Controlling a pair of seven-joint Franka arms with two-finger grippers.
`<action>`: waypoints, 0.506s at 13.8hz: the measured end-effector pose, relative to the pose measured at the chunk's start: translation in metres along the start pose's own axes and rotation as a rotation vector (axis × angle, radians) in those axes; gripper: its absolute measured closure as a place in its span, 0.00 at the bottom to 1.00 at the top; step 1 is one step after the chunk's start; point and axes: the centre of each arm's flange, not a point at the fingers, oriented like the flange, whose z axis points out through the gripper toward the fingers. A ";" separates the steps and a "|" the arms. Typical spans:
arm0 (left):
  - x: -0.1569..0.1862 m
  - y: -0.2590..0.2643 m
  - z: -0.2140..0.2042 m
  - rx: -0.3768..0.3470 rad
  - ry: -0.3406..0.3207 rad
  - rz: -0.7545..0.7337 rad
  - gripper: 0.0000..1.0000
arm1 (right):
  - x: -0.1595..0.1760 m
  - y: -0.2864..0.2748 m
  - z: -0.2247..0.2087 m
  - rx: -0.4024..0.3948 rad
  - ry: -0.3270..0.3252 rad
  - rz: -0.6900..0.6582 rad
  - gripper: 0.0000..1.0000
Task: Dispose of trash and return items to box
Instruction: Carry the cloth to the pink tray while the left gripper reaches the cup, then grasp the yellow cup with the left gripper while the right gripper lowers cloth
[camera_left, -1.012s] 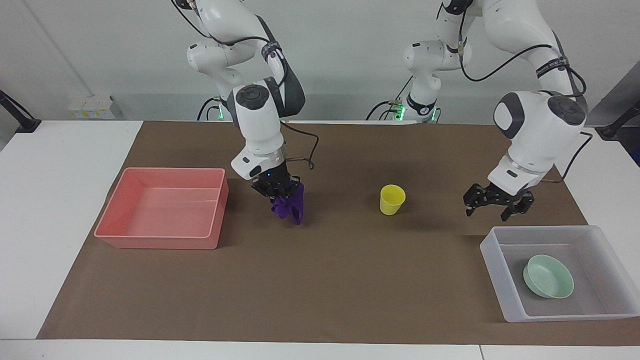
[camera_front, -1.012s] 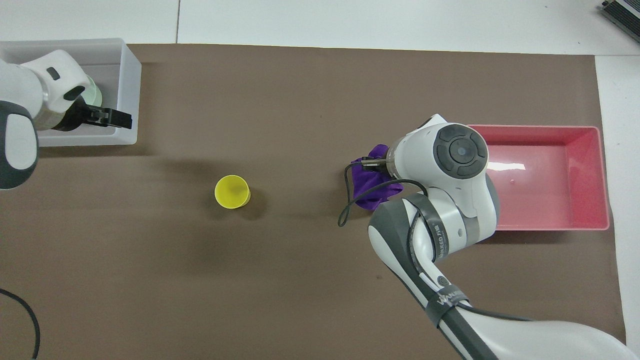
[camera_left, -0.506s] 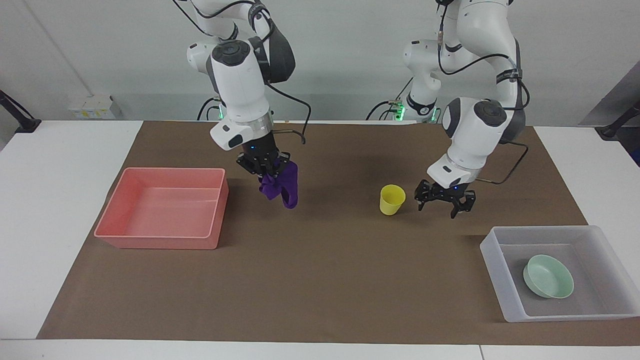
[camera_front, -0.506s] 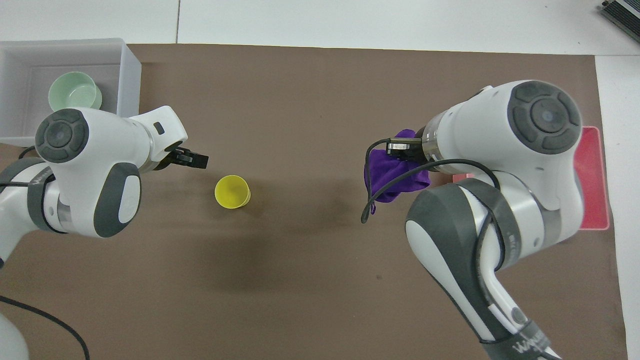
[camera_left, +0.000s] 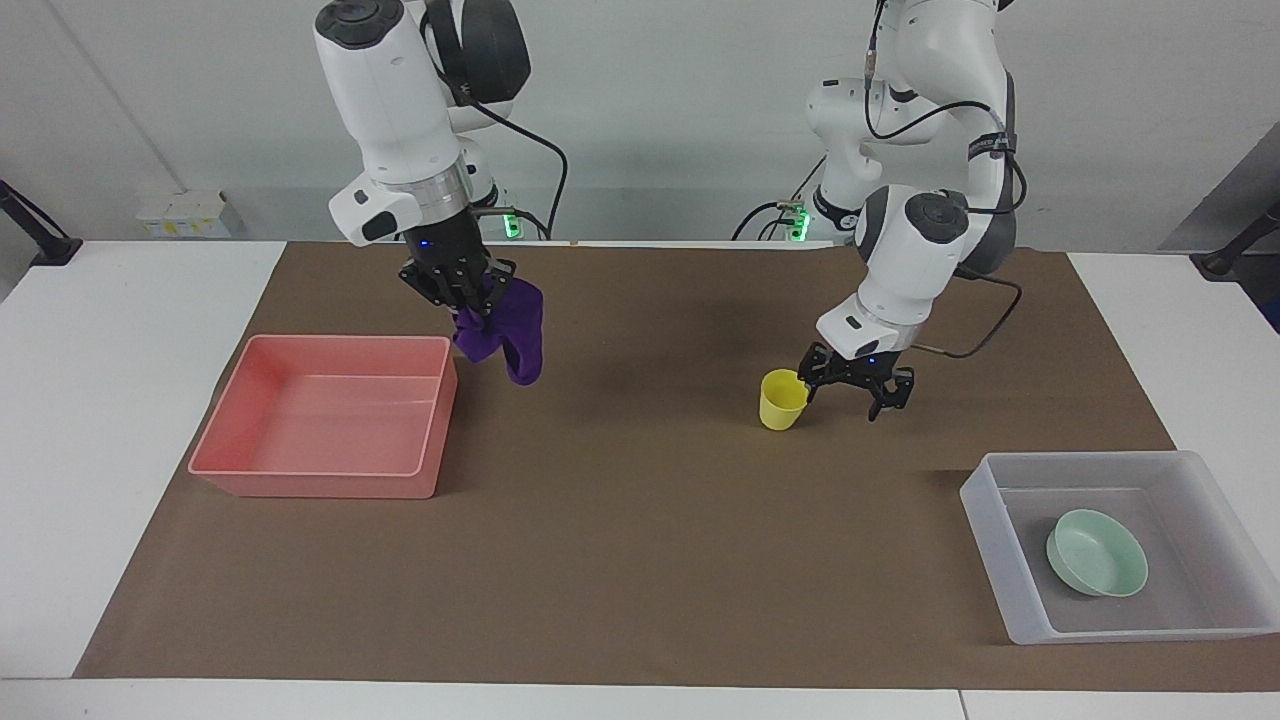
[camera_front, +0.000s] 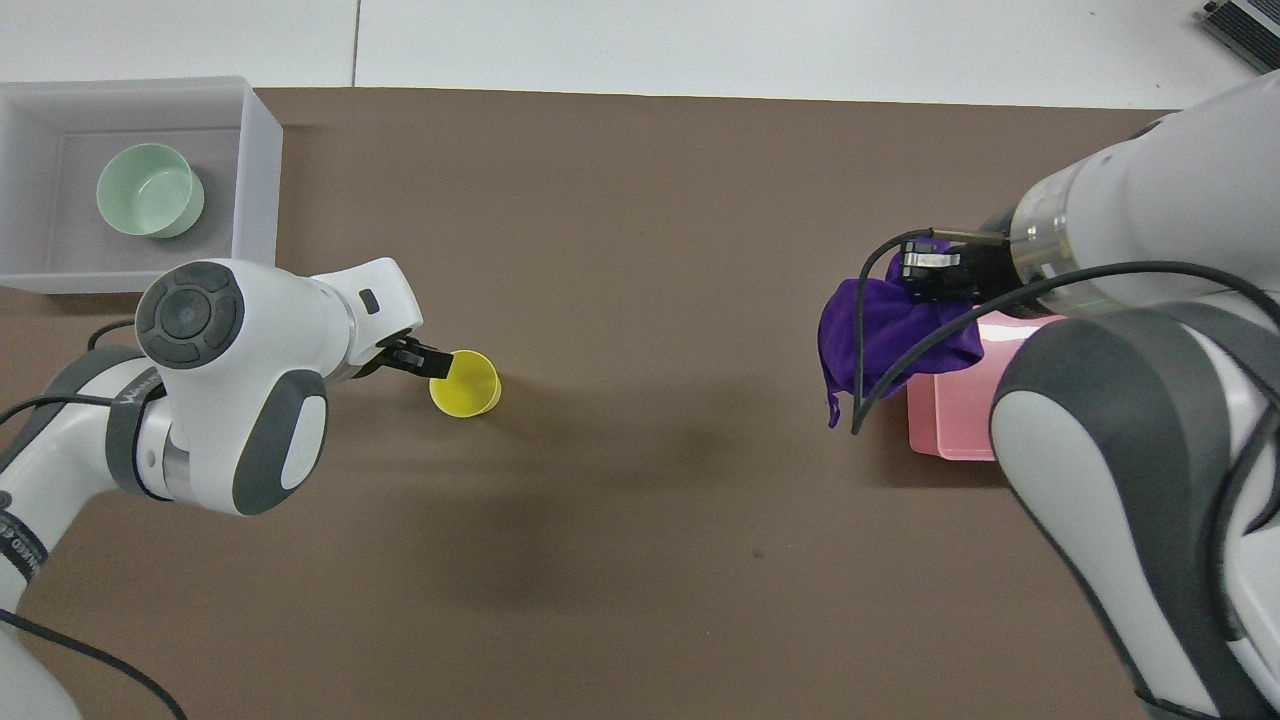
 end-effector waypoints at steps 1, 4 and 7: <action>-0.003 0.004 0.003 0.000 -0.002 0.004 0.00 | 0.004 0.015 -0.007 0.001 0.011 0.005 0.85; -0.011 0.014 0.015 0.002 0.039 -0.012 0.00 | 0.016 0.062 -0.020 -0.004 0.035 -0.017 0.85; -0.020 0.028 0.031 -0.001 0.072 -0.070 0.05 | 0.030 0.124 -0.023 -0.019 0.046 -0.063 0.85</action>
